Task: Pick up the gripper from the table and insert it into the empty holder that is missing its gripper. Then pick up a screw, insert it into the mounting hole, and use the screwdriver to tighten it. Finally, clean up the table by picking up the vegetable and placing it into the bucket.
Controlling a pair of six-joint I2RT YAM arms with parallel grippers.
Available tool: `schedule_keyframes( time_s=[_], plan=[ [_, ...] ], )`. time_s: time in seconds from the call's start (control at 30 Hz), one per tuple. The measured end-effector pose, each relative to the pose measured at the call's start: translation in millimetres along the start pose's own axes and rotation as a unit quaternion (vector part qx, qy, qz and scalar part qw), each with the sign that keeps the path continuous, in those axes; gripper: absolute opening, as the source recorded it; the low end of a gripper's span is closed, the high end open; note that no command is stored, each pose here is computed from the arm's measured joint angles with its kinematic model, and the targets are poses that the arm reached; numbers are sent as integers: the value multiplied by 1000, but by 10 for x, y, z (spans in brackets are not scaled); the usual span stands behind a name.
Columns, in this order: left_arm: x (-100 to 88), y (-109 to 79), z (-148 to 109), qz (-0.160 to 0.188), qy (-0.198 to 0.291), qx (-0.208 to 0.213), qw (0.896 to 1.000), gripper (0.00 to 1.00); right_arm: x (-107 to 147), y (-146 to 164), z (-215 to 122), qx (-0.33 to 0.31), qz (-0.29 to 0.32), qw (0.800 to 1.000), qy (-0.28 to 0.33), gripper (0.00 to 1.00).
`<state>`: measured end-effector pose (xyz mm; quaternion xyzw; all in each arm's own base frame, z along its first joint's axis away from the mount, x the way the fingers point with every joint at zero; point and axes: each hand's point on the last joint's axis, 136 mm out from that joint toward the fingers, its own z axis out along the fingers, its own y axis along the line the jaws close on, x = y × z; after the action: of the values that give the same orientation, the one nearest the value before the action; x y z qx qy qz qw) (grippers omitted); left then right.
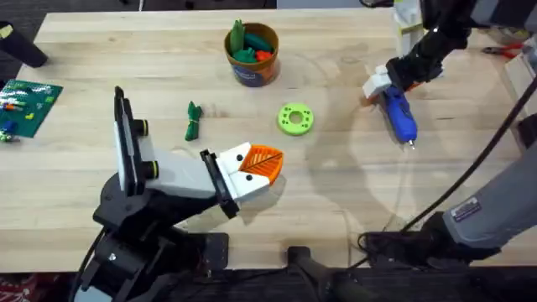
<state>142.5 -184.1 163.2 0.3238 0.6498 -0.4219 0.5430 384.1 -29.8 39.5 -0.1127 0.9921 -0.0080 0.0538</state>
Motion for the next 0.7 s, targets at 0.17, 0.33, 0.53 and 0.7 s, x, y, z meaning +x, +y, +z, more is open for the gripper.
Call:
schedule_keyframes(
  time_s=[0.17,0.33,0.53,0.7],
  plan=[
    [0,0,0,0,0,0,1000,15,145,85,-4,-13,7,999,31,999],
    [0,0,0,0,0,0,1000,15,123,77,-3,-12,16,999,26,999],
    [0,0,0,0,0,0,1000,15,100,63,-1,-10,19,1000,21,999],
    [0,0,0,0,0,0,1000,15,98,62,-1,-10,20,1000,21,999]
  ],
)
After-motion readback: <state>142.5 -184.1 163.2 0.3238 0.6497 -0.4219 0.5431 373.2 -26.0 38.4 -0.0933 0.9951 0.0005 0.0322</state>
